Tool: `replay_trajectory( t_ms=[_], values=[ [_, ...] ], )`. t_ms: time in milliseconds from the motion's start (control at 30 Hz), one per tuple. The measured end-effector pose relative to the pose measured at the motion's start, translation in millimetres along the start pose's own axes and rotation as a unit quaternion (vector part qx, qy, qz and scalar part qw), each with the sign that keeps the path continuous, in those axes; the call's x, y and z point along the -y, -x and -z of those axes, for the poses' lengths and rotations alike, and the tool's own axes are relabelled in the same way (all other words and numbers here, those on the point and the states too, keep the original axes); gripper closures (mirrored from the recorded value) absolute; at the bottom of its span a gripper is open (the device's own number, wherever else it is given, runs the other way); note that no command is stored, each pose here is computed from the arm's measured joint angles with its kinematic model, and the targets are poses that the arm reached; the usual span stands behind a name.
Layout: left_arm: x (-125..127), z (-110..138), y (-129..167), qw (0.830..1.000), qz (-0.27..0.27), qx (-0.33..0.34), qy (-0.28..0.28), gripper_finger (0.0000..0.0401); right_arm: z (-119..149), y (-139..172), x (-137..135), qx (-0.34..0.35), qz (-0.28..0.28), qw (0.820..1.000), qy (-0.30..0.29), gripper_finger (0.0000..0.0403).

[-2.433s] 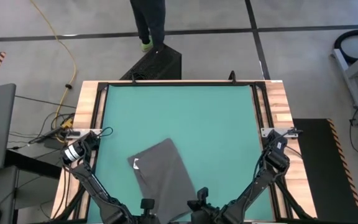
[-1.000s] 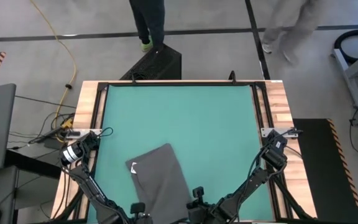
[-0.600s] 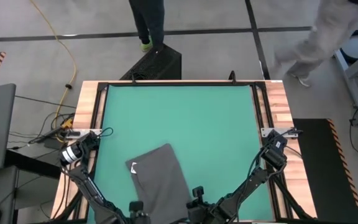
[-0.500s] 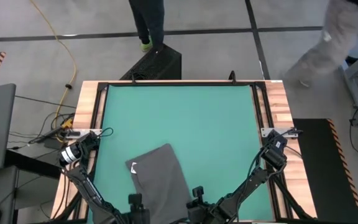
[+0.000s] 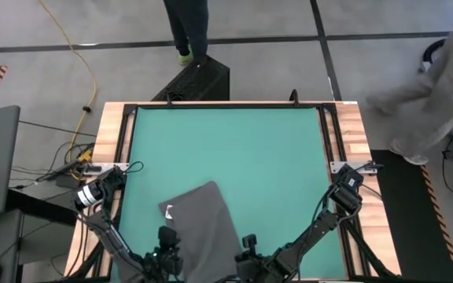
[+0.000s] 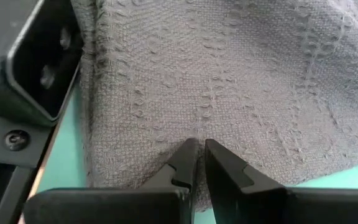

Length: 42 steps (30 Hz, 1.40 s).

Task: Roll towel
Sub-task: Roll the gray towel

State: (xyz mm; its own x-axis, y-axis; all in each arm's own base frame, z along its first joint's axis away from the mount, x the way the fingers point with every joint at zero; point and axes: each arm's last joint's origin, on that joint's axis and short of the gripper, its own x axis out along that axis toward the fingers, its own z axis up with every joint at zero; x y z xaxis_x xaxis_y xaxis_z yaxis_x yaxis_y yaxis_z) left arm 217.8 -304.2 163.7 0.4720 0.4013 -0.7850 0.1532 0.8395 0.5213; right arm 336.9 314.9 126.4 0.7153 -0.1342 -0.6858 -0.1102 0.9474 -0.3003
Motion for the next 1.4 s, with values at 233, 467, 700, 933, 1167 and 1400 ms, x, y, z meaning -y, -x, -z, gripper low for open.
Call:
replay_trajectory(
  t_ms=[233,467,700,933,1167,1400],
  values=[
    [1.1,13.1,-24.6,0.997,-0.005,-0.010,-0.071,0.0259,-0.9,-1.3,1.3,-0.006,-0.015,1.000,-0.010,0.0347],
    [-4.1,21.6,-38.9,0.994,-0.013,-0.040,-0.099,0.0259,-1.1,-1.9,2.0,-0.007,-0.016,1.000,-0.013,0.0347],
    [-15.7,15.2,-50.6,0.992,-0.015,-0.058,-0.114,0.0271,-2.0,-3.5,4.1,-0.008,-0.016,1.000,-0.016,0.0347],
    [-25.4,9.5,-59.3,0.989,-0.021,-0.068,-0.128,0.0350,-2.0,-5.1,6.4,-0.013,-0.014,1.000,-0.015,0.0347],
    [-28.7,7.1,-57.0,0.988,-0.036,-0.069,-0.135,0.0399,-2.5,-8.8,12.0,-0.019,-0.008,1.000,-0.017,0.0347],
    [-32.1,-5.2,-32.4,0.988,-0.043,-0.072,-0.126,0.0401,-3.8,-12.7,17.0,-0.025,-0.011,0.999,-0.022,0.0347]
  ],
)
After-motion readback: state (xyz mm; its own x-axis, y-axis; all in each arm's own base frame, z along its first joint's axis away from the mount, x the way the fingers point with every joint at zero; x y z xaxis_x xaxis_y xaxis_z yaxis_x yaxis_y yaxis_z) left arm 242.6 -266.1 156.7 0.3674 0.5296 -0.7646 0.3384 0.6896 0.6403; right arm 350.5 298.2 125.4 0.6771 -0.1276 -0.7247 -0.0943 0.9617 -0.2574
